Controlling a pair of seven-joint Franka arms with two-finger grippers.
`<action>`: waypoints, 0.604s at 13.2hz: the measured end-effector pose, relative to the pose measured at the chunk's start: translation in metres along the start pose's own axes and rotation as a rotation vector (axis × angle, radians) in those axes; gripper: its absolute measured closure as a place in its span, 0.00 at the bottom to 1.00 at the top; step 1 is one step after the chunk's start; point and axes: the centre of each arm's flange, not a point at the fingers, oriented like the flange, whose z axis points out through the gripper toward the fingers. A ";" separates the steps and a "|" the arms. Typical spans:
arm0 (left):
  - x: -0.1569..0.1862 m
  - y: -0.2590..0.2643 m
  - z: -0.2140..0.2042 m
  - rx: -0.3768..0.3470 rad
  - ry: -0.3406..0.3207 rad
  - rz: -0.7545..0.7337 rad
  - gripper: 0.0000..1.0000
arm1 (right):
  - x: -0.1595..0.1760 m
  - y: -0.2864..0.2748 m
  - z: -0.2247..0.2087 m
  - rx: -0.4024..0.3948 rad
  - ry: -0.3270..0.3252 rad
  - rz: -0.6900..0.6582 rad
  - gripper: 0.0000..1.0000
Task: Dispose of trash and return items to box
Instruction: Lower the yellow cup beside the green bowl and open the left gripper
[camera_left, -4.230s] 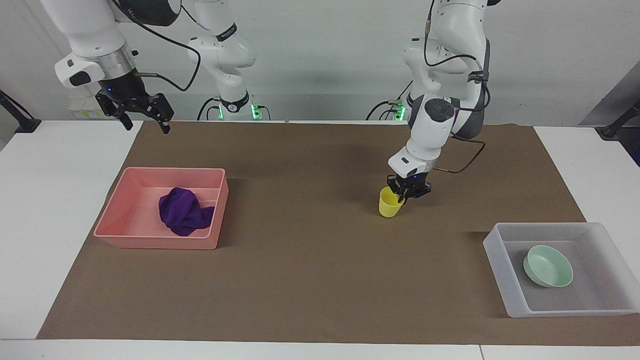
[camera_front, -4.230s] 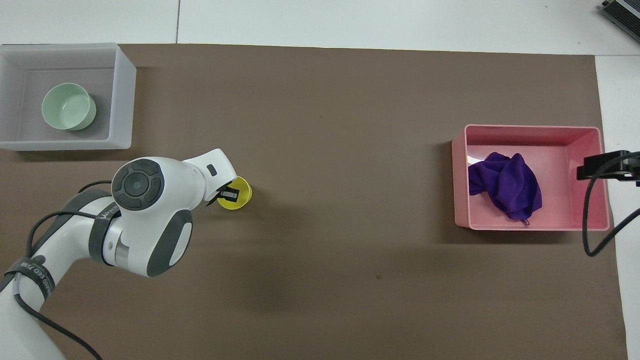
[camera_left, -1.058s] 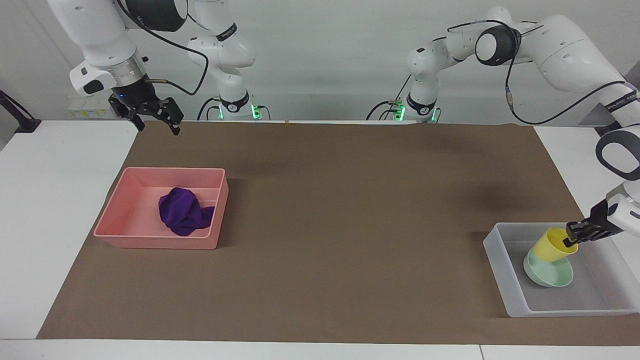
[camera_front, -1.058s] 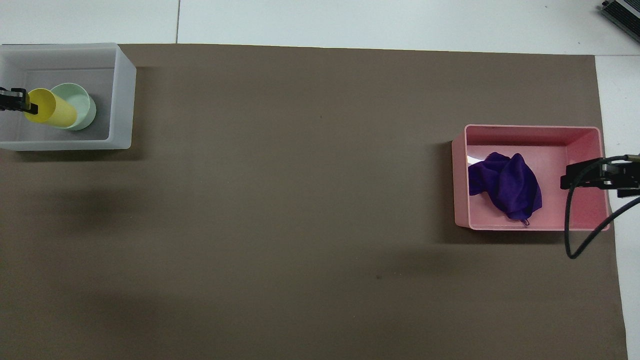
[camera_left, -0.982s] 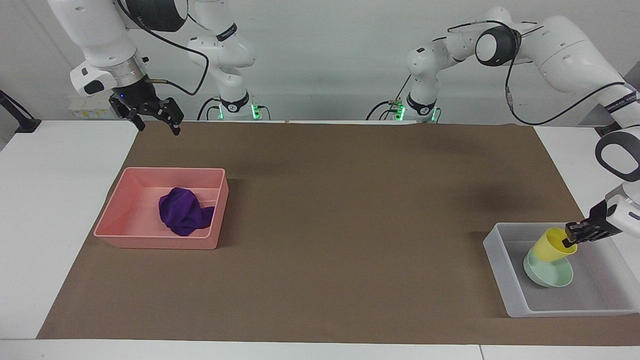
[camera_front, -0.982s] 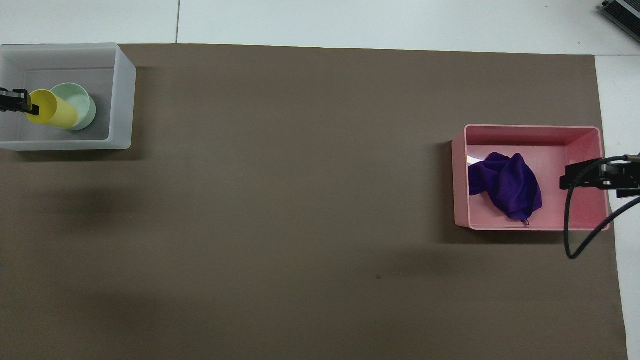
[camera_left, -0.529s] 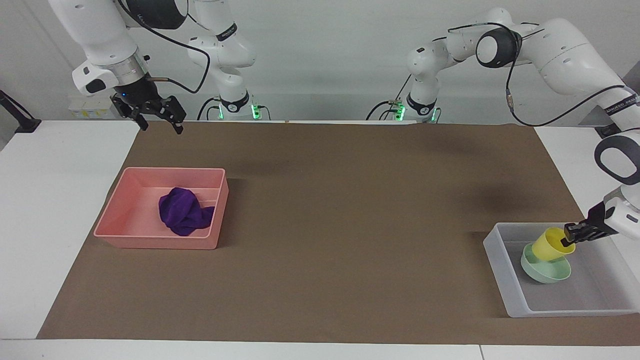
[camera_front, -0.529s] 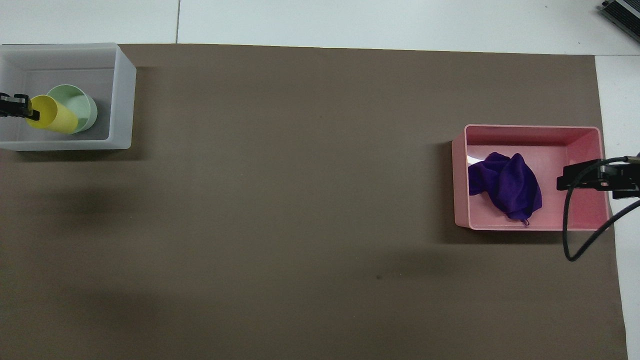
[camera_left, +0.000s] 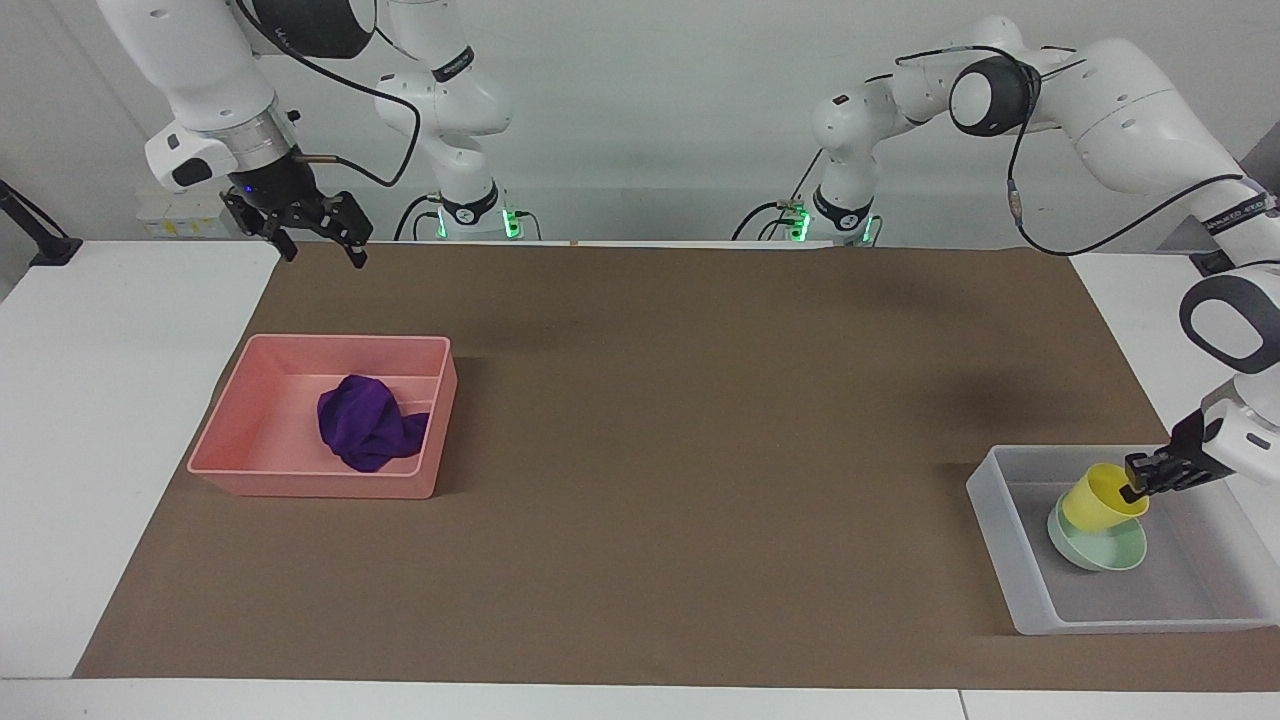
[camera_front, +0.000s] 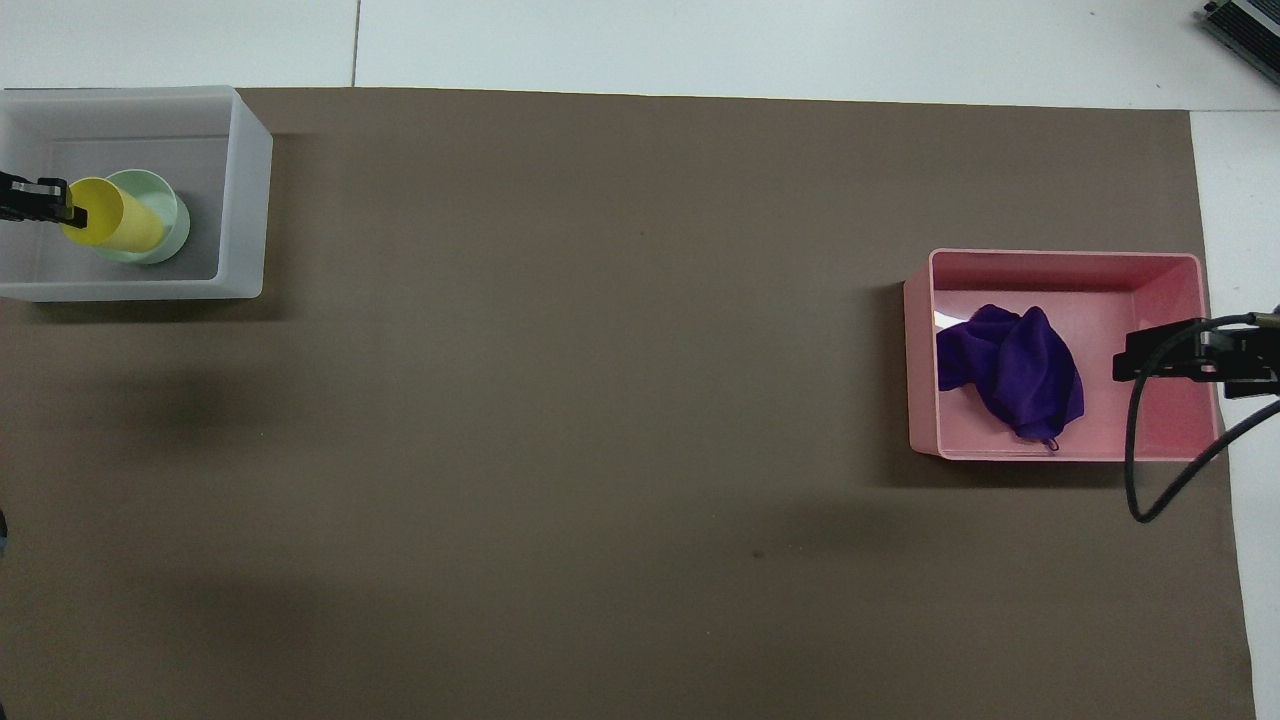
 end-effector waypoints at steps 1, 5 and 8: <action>0.001 0.000 0.001 0.002 0.006 0.000 0.96 | 0.000 0.000 0.000 0.000 0.000 0.000 0.00; 0.001 -0.003 0.009 0.011 0.027 -0.003 0.96 | 0.000 0.000 0.000 0.001 0.000 0.000 0.00; -0.002 -0.009 0.015 0.019 0.023 -0.013 0.96 | 0.000 0.000 0.000 0.001 0.000 0.000 0.00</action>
